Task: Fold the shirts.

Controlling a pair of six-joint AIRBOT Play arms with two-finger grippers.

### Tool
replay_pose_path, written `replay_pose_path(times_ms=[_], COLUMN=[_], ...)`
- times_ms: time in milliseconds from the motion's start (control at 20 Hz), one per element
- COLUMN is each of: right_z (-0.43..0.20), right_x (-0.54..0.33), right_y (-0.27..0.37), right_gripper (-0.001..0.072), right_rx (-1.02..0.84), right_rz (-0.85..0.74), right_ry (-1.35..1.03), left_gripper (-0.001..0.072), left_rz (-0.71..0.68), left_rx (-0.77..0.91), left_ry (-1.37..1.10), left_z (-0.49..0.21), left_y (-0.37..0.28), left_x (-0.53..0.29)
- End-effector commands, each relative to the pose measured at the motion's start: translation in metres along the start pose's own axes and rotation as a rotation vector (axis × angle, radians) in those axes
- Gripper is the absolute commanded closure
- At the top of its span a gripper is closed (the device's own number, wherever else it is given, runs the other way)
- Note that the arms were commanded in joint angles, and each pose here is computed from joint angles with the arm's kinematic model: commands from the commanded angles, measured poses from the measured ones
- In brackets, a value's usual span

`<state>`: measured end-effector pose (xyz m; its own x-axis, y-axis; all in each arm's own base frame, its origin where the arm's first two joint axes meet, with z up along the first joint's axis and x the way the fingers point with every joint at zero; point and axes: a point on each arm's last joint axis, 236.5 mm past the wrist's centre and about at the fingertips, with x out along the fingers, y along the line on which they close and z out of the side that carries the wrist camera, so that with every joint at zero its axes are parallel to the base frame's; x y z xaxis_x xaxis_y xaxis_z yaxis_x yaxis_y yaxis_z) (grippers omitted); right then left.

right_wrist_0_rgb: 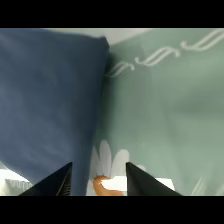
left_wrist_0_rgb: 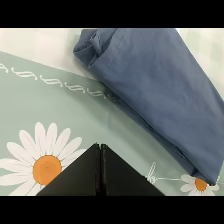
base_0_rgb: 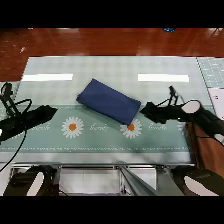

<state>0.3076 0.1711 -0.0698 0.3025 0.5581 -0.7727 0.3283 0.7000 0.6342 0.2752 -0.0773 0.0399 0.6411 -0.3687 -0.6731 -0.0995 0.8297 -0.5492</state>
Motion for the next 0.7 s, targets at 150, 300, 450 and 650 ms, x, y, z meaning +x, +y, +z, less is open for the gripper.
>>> replay_pose_path(times_ms=[150, 300, 450, 650], right_z=[-0.02, -0.007, 0.011, 0.058], right_x=[0.062, 0.074, 0.063, 0.014], right_y=[0.041, 0.078, 0.131, 0.187], right_gripper=[0.0313, 0.0559, 0.069, 0.069], right_rx=[0.042, -0.044, -0.235, -0.494], right_rz=[0.133, 0.189, 0.275, 0.192], right_ry=[0.152, 0.193, 0.221, 0.127], left_gripper=[0.0676, 0.0676, 0.0675, 0.0676], left_rz=[-0.013, -0.023, -0.024, -0.028], left_rx=[-0.016, 0.001, 0.011, 0.024], left_ry=[0.044, 0.081, 0.132, 0.151], left_z=[-0.008, -0.017, -0.028, -0.033], left_y=[-0.003, -0.009, -0.011, -0.014], left_x=[0.008, 0.014, 0.023, 0.031])
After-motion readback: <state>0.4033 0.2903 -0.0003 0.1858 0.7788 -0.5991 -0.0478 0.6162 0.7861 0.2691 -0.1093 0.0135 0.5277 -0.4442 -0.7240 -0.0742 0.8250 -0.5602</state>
